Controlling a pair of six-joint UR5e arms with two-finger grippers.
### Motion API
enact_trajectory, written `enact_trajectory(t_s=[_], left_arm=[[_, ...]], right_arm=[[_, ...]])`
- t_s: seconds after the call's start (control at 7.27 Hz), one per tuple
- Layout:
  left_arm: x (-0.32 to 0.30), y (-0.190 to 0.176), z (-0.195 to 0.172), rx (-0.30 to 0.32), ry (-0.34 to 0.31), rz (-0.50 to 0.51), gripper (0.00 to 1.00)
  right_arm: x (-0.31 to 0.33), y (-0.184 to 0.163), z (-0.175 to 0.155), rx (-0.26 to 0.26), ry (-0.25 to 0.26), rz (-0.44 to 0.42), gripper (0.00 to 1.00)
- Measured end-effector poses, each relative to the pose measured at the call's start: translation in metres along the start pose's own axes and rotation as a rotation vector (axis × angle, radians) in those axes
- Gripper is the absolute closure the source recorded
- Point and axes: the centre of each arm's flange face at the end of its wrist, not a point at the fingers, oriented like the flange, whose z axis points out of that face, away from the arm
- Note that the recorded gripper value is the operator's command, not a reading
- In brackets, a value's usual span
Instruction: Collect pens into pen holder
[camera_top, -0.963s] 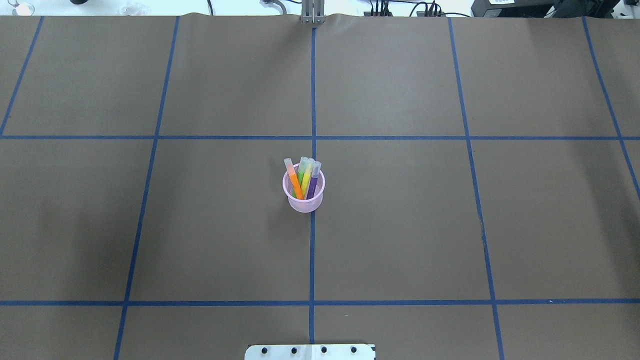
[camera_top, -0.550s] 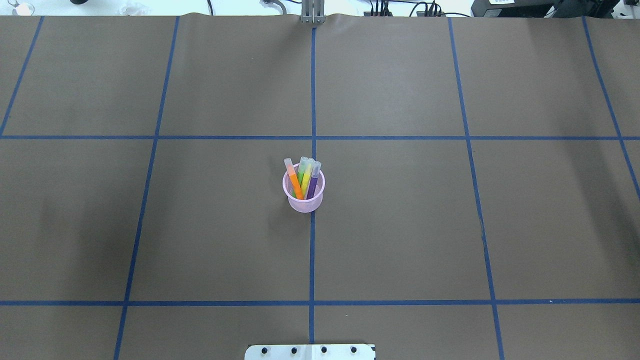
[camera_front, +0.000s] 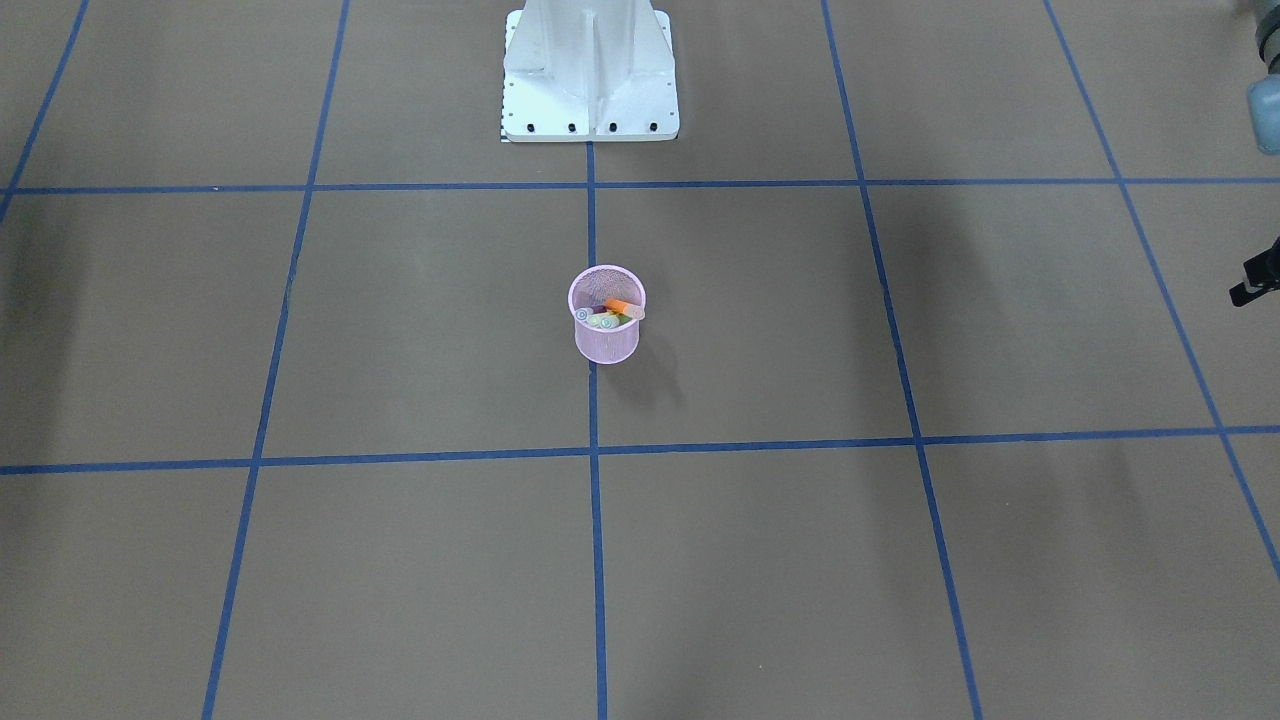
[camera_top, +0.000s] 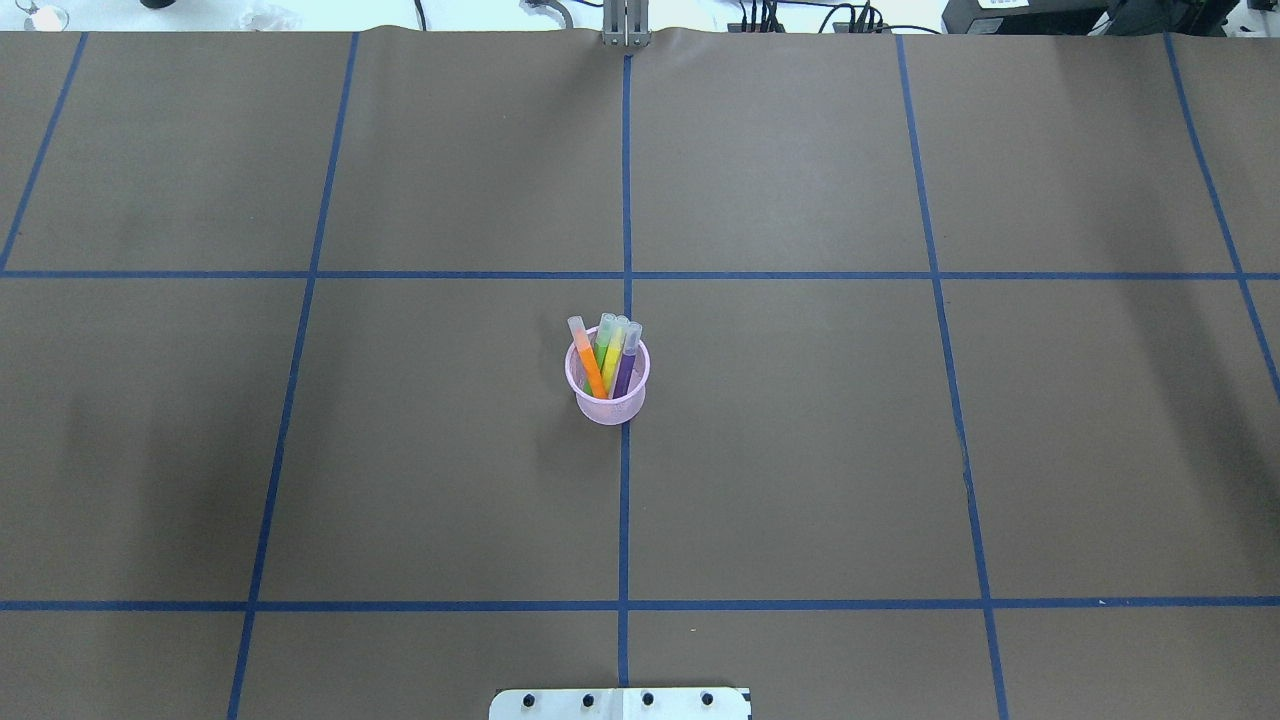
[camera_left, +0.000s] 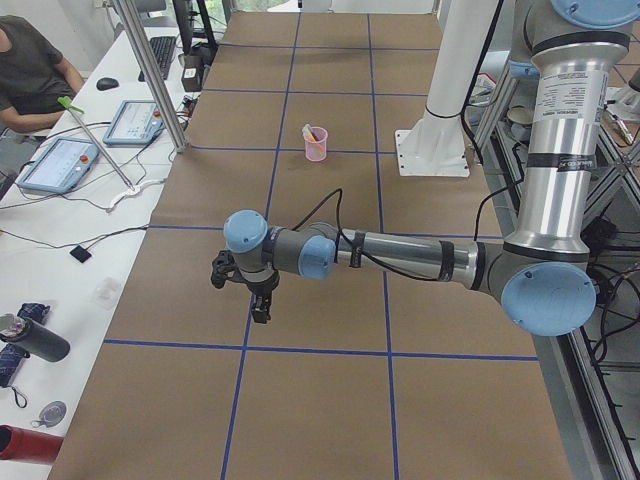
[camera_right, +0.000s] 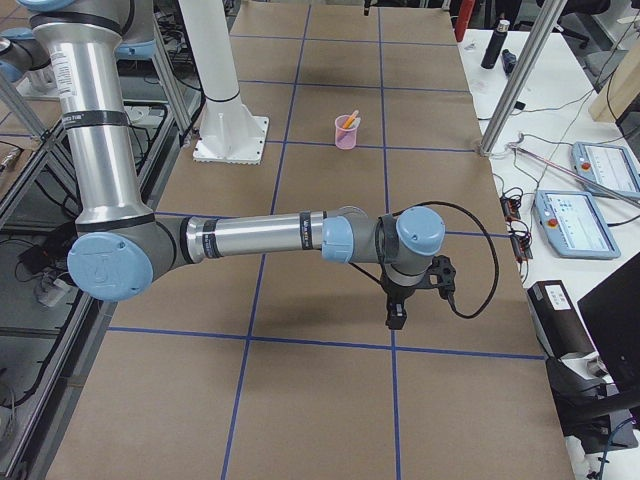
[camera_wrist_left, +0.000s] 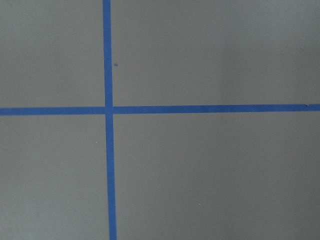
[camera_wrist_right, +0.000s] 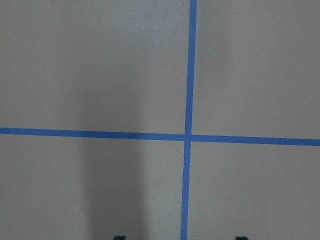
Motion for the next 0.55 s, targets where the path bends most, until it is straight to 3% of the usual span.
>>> enact_trajectory(t_s=[0.28,0.55], left_arm=[[-0.006,0.001,-0.006,0.009,0.0,-0.01,0.0],[-0.005,0.0,-0.009,0.013,0.004,-0.101,0.0]], right_arm=[[-0.002,0.016,-0.006,0.014,0.008,-0.01,0.0],[0.002,0.026,-0.002,0.012,0.01,-0.006,0.0]])
